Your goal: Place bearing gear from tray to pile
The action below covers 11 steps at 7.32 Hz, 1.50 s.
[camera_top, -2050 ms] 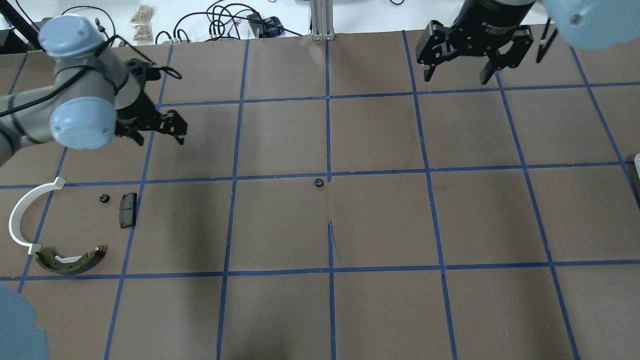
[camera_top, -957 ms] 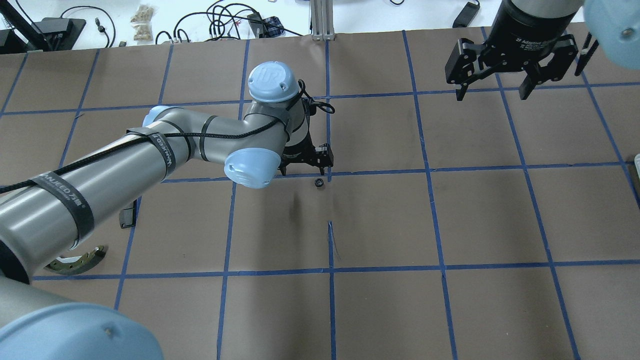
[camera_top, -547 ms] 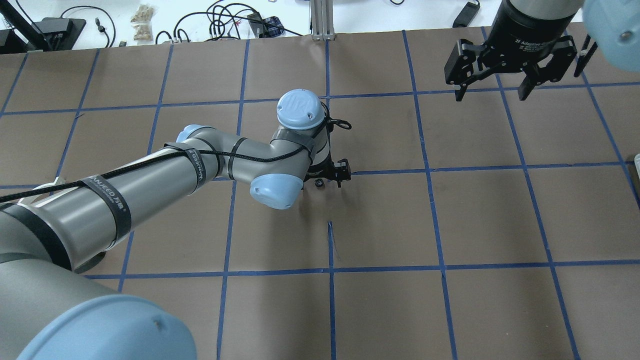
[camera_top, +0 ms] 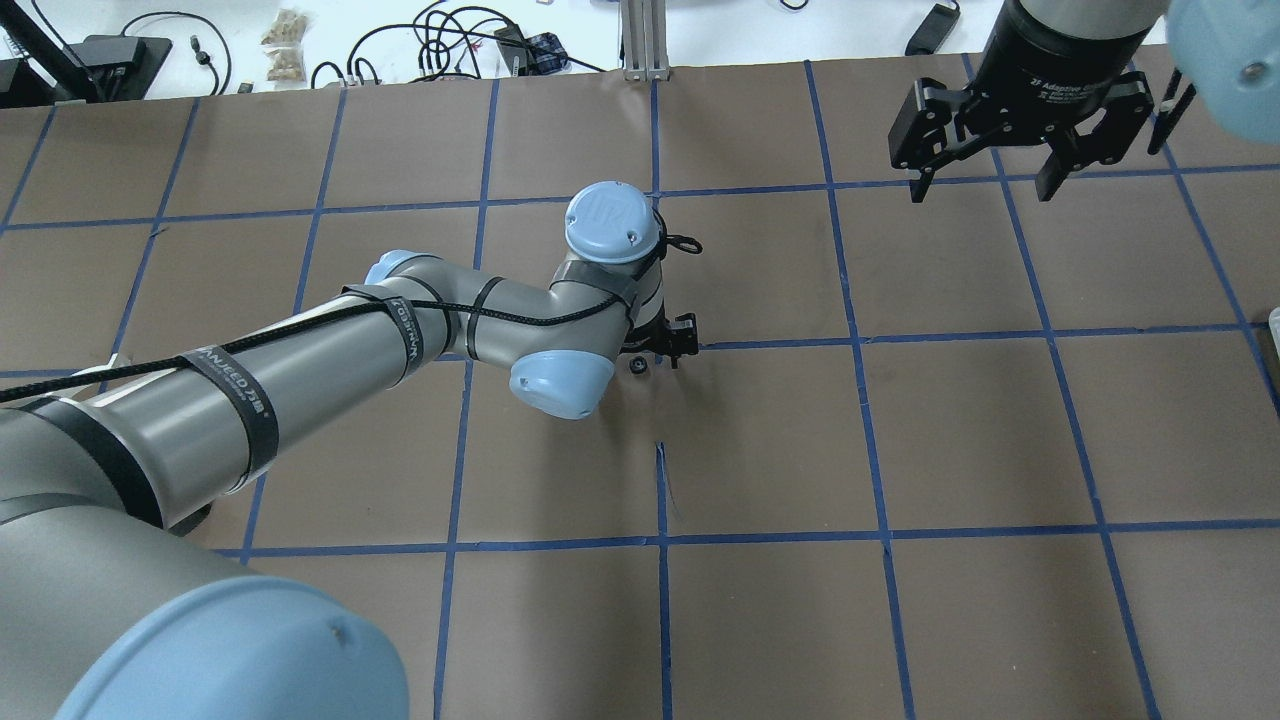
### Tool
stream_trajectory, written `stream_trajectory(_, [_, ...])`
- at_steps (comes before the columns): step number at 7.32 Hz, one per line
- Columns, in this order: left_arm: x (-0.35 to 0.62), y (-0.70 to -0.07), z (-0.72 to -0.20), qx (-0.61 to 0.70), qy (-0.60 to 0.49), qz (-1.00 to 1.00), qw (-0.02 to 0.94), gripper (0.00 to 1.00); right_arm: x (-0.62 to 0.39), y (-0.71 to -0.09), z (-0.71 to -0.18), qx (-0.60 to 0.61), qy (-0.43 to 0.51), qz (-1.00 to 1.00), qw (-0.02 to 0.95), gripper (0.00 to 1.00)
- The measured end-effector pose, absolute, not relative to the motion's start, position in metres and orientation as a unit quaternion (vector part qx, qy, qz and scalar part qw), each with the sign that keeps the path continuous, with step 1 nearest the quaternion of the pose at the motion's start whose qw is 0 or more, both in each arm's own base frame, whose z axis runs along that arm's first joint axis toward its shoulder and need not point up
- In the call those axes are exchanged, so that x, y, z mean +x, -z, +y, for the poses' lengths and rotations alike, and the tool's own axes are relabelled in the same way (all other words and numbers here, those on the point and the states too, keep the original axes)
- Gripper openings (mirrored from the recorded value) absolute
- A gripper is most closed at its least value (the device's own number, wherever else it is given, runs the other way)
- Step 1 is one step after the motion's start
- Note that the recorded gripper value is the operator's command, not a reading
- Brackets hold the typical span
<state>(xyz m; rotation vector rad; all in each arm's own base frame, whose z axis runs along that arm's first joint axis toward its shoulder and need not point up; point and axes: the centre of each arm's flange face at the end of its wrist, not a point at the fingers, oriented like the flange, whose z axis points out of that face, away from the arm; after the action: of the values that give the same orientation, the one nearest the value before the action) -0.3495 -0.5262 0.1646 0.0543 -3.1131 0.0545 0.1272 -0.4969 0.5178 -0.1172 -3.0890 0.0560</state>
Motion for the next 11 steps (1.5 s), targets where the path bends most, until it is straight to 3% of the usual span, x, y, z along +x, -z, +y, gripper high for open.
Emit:
stream_trajectory(1, [-0.350, -0.165, -0.526, 0.018, -0.019, -1.000, 0.014, 0.21, 0.127, -0.518, -0.497, -0.038, -0.018, -0.999, 0.025, 1.00])
stream_trajectory(3, [-0.350, -0.169, -0.527, 0.017, -0.022, -1.000, 0.015, 0.07, 0.127, -0.518, -0.497, -0.038, -0.018, -0.999, 0.025, 1.00])
stream_trajectory(7, [-0.326, -0.204, -0.537, 0.028, -0.037, -0.999, 0.025, 0.05, 0.127, -0.518, -0.497, -0.038, -0.018, -0.999, 0.025, 1.00])
stream_trajectory(11, [-0.138, -0.264, -0.568, -0.001, -0.033, -0.999, 0.027, 0.04, 0.127, -0.517, -0.497, -0.038, -0.017, -0.999, 0.025, 1.00])
